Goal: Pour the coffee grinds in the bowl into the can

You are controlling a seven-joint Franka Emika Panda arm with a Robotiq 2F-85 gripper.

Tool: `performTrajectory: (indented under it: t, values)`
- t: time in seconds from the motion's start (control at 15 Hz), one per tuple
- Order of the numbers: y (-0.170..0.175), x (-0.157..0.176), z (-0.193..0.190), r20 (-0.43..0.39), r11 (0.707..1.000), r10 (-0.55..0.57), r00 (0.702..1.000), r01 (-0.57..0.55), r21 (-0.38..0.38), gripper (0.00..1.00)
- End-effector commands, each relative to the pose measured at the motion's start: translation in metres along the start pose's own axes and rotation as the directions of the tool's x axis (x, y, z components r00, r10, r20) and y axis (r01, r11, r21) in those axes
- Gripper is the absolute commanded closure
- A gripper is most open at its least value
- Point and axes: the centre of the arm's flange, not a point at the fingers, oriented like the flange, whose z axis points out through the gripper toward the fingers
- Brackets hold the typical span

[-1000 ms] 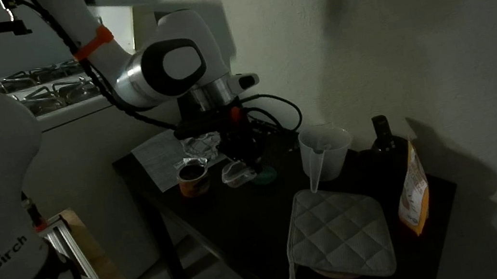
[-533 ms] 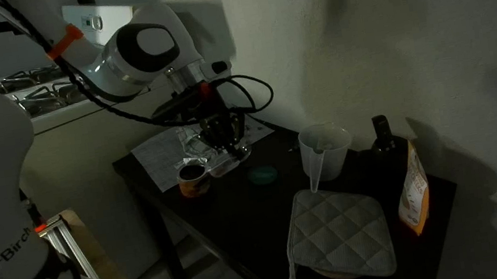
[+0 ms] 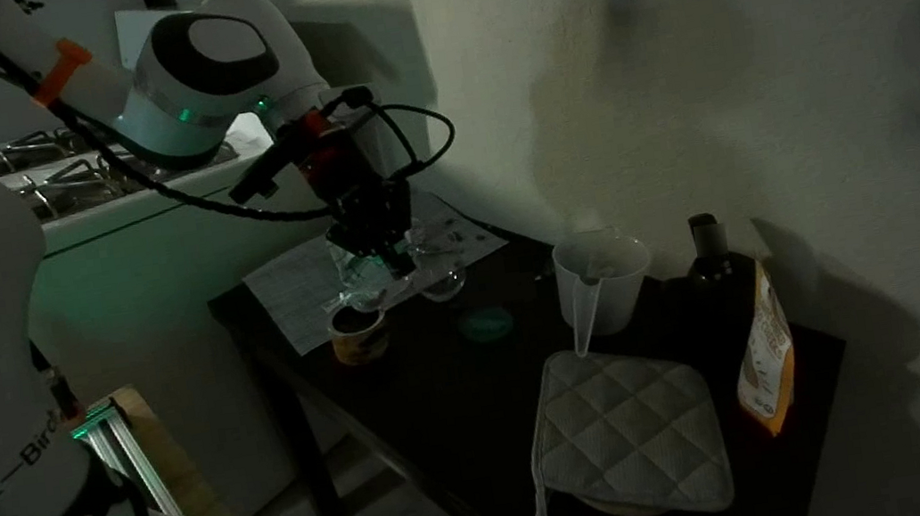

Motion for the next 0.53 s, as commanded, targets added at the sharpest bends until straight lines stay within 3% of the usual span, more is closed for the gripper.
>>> performTrajectory:
  t: [0.0, 0.47]
  values:
    - [-0.009, -0.029, -0.016, 0.045, 0.995, -0.005, 0.999, 0.009, -0.096, 0.97]
    - [-0.033, -0.010, -0.021, 0.135, 0.965, -0.060, 0.989, 0.092, -0.248, 0.97]
